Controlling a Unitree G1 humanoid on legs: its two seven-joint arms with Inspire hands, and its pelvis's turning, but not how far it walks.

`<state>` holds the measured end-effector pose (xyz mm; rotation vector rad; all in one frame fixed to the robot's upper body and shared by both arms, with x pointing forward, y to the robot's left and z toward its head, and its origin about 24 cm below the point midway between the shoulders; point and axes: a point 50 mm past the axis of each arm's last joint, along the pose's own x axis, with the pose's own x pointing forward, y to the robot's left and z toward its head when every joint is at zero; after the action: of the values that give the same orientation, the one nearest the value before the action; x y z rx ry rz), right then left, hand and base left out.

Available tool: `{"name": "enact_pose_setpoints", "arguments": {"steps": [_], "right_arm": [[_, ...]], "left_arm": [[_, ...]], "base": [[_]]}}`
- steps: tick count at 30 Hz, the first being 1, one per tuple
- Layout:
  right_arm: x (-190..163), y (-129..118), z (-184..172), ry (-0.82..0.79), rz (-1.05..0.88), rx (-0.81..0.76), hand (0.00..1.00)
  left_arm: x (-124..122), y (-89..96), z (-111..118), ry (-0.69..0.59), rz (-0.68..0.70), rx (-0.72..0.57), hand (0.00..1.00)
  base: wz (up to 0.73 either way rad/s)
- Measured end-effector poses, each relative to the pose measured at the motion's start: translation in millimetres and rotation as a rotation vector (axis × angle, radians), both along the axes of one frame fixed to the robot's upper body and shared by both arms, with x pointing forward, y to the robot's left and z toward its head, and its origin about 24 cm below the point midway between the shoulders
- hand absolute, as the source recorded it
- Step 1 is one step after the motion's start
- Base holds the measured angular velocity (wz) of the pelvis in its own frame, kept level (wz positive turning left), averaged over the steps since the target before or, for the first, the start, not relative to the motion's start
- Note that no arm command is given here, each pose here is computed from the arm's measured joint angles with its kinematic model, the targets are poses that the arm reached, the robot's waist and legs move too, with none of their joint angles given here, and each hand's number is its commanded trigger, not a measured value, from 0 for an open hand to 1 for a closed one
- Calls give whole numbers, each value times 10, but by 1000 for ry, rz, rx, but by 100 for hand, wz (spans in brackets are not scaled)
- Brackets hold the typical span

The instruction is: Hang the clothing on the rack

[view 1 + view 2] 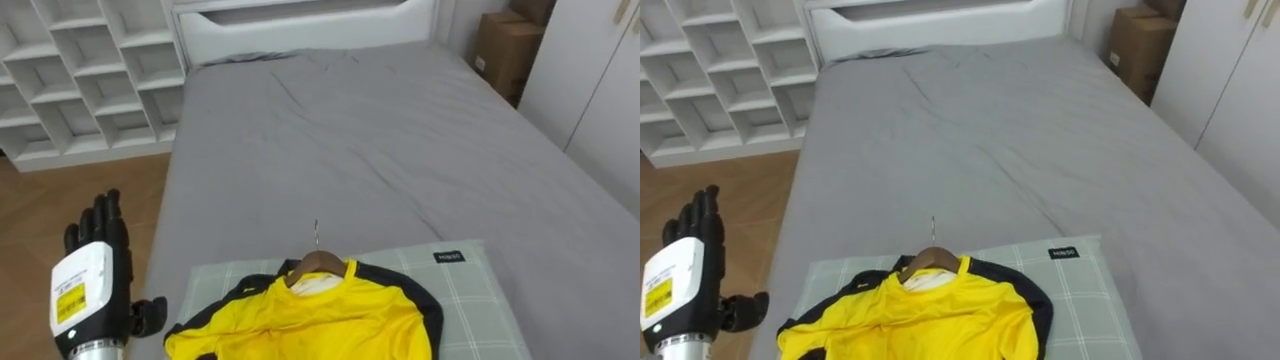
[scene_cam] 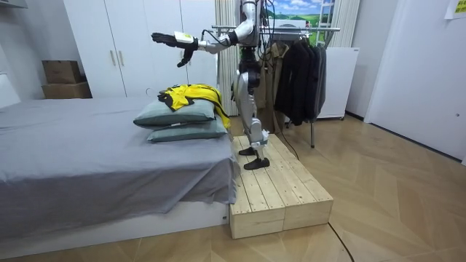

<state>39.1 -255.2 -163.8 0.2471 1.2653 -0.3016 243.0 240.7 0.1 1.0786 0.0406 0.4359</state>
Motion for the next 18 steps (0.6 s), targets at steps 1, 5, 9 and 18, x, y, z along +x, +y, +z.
{"name": "enact_pose_setpoints", "arguments": {"steps": [1, 5, 9, 18], "right_arm": [[5, -15, 4, 3, 0, 0, 0], [7, -16, 4, 6, 5, -1, 0], [84, -32, 16, -9, 13, -6, 0], [258, -23, 33, -18, 84, -25, 0]], "left_arm": [[59, 10, 21, -4, 0, 5, 0], [220, 27, 78, -11, -4, 16, 0], [395, -26, 192, -48, -24, 2, 0], [741, -142, 379, -44, -118, -42, 0]], "base": [[0], [0], [-11], [-14]]}}
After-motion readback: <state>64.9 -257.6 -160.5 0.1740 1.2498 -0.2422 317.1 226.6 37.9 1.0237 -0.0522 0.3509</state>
